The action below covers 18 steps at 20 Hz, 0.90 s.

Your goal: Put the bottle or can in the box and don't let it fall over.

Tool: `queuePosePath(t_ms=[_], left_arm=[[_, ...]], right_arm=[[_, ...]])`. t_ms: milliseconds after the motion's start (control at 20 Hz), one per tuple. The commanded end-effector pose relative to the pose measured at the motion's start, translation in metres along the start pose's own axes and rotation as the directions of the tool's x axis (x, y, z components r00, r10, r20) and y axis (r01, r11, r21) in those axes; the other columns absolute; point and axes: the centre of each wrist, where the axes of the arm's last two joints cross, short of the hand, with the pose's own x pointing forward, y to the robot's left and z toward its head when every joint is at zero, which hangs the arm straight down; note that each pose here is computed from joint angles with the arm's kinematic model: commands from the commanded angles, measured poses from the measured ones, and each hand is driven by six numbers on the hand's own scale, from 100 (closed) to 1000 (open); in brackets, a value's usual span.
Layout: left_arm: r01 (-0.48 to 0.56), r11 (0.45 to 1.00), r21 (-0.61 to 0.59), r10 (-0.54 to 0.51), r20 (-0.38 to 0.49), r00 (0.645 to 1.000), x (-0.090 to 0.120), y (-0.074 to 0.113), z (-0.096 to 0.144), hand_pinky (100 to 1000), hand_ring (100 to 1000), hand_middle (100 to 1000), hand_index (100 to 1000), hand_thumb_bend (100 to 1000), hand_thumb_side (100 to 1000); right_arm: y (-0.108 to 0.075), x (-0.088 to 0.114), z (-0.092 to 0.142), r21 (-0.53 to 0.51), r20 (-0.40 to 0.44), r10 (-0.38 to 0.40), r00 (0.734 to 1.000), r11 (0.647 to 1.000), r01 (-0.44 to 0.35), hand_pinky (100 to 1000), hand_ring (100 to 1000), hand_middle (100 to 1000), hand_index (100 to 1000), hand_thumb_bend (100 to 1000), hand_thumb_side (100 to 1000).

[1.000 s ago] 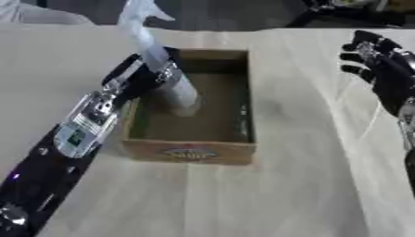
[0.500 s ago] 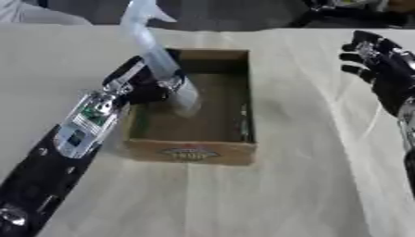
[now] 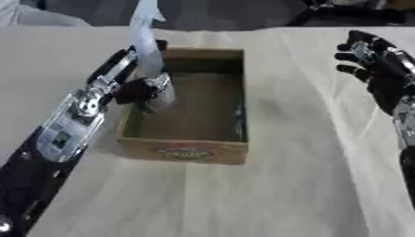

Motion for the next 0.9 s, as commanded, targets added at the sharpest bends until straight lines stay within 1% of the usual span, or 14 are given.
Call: queuePosePath(t_ms=[50,150,350,600,650,700,900], left_arm=[[0.077,0.996,0.041,-0.079,0.066,0.995,0.019,0.017,0.006,1000,1000,864,926,100,273],[0.088,0.995,0.04,-0.091,0.082,0.992,0.024,0.018,0.008,1000,1000,860,922,100,295],[0.088,0.996,0.031,-0.09,0.079,0.993,0.026,0.02,0.011,1000,1000,858,916,100,313],[0.084,0.996,0.027,-0.085,0.076,0.993,0.027,0.021,0.012,1000,1000,858,916,100,313],[0.083,0.996,0.025,-0.085,0.073,0.994,0.026,0.021,0.013,1000,1000,854,908,100,347],[0.081,0.997,0.019,-0.082,0.062,0.995,0.023,0.021,0.015,1000,1000,852,907,100,362],[0.053,0.999,0.001,-0.053,0.024,0.998,0.012,0.023,0.028,1000,1000,836,906,100,376]], right_arm=[[-0.008,0.012,-0.001,-0.011,0.023,0.03,0.999,0.999,-0.03,835,817,701,873,100,381],[-0.008,0.012,-0.001,-0.011,0.023,0.031,0.999,0.999,-0.03,835,817,701,873,100,381],[-0.008,0.012,-0.001,-0.013,0.023,0.032,0.999,0.999,-0.032,836,817,701,873,100,382],[-0.008,0.012,-0.001,-0.013,0.023,0.032,0.999,0.999,-0.031,836,817,701,873,100,382],[-0.009,0.012,-0.001,-0.013,0.023,0.032,0.999,0.999,-0.031,836,818,701,874,100,383],[-0.009,0.012,-0.001,-0.014,0.023,0.033,0.999,0.999,-0.032,836,818,701,874,100,384],[-0.01,0.012,0.0,-0.018,0.021,0.034,0.999,0.999,-0.034,837,818,701,874,100,384]])
